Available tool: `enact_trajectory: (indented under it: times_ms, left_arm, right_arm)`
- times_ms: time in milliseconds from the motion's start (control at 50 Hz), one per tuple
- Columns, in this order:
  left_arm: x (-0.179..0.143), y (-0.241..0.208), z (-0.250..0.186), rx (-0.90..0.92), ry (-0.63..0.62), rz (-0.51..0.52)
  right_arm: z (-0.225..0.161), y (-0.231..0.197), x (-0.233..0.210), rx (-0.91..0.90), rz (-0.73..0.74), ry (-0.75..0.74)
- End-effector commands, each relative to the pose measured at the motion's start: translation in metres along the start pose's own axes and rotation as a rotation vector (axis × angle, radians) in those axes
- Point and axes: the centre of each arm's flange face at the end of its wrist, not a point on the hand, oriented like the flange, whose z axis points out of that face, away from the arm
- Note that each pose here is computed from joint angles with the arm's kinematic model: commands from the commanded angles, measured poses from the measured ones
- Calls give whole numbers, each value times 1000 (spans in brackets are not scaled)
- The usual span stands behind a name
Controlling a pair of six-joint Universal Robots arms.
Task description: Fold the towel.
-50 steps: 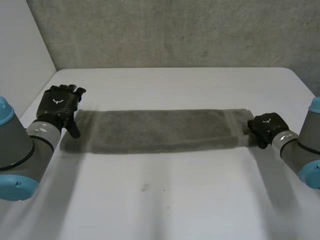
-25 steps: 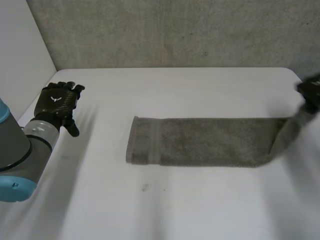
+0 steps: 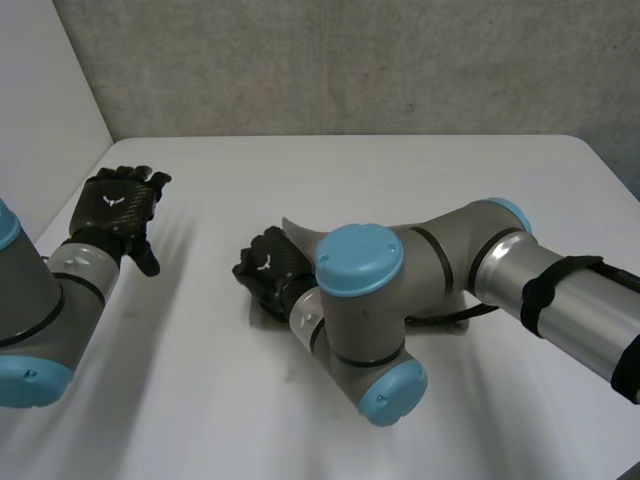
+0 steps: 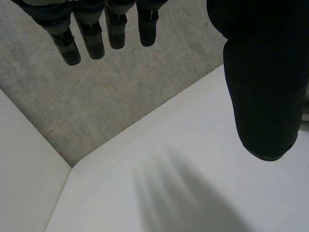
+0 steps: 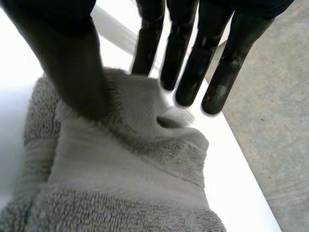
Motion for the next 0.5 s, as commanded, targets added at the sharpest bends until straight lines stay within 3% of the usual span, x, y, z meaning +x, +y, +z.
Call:
enact_trajectory:
  times_ms: [20,120,180,220,380,500]
  left_arm:
    - [0,0,0,-1,0,0]
    - [0,0,0,0,2,0]
    - [0,0,0,0,2,0]
    - [1,1,0,-1,4,0]
    - [8,1,-2,-2,23,2]
    - [10,3,-3,-8,28,2]
  right_arm:
    - [-19,-8,40,-20,59,71]
    - [-57,22,97,-129,245,183]
    - [-66,37,104,-176,287,196]
    - [-84,70,107,-278,353,203]
    - [-114,123,103,-432,413,221]
    - [-115,141,106,-430,359,276]
